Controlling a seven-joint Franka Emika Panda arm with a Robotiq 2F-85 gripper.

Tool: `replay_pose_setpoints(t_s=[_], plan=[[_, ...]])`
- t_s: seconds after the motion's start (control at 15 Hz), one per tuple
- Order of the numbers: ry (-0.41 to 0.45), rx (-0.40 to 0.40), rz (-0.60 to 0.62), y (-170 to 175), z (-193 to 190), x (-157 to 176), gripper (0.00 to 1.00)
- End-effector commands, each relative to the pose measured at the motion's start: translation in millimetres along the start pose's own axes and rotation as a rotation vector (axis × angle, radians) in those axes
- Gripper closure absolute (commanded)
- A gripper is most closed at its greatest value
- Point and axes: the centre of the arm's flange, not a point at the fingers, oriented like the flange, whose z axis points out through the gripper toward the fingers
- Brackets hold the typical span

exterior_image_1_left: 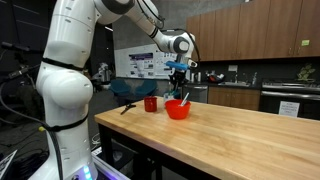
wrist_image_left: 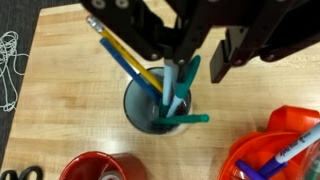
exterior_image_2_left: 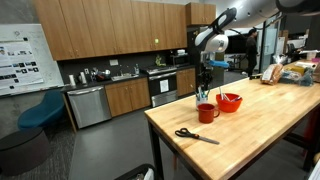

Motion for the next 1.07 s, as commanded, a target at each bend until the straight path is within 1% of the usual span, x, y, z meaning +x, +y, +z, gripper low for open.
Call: replay_pose_setpoints(t_s=[0.0,0.07,0.13,0.47,0.73,1.0], plan=[[0.014,0.009,-0.010,1,-5,-3,0.99],[0.015,0.010,-0.010,0,-6,-4,1.00],[0.017,0.010,-0.012,-1,-8,-4,0.97],[0.021,0.006,-0.020,-6,-16,-12,0.97],[0.053,-0.005,-0.043,-15,-41,-27,0.97],[0.114,-0.032,-0.073,-20,-72,-46,0.97]])
